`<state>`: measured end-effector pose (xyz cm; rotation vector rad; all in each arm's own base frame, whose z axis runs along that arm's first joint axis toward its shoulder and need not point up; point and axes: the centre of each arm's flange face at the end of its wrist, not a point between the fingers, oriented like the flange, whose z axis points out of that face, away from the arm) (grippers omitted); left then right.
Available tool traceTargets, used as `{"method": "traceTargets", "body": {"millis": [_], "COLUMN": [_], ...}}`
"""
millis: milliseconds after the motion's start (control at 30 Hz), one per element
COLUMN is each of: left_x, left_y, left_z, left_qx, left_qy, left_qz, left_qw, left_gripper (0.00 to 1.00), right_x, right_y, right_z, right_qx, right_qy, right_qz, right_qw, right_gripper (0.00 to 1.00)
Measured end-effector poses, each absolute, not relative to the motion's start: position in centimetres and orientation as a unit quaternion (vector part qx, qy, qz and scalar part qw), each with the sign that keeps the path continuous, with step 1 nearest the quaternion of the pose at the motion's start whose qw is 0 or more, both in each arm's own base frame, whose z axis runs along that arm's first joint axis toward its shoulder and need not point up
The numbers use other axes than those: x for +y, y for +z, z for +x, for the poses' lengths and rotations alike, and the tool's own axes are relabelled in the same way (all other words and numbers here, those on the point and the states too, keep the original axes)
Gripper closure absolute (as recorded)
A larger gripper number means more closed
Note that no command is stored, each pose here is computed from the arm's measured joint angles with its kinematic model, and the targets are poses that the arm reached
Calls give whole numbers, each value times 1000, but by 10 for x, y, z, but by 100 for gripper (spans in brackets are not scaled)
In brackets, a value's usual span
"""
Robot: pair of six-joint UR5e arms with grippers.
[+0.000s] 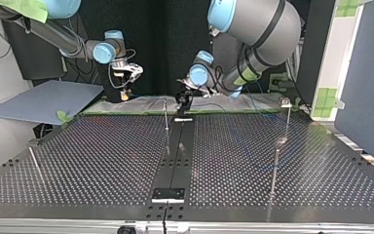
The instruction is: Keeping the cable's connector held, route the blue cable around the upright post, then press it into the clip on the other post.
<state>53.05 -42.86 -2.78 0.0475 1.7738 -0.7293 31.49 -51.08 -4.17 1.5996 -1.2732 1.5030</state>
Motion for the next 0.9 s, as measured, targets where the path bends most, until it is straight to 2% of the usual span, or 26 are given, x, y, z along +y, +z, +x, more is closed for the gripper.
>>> {"method": "traceTargets", "body": {"millis": [533, 900], "left_x": [-432, -422], "left_y": [-12, -6], "left_z": [555, 570], "left_qx": [743, 738], "left_qy": [-342, -331], "left_qz": [10, -7], "left_qw": [576, 588], "left_gripper": [100, 100], "right_x": [-534, -554], "right_y": [-31, -20], "right_z": [317, 317], "right_qx": [-473, -469], "right_qy": [575, 581], "right_qz": [595, 589], "right_qw": [303, 308], "right_gripper": [100, 100]}}
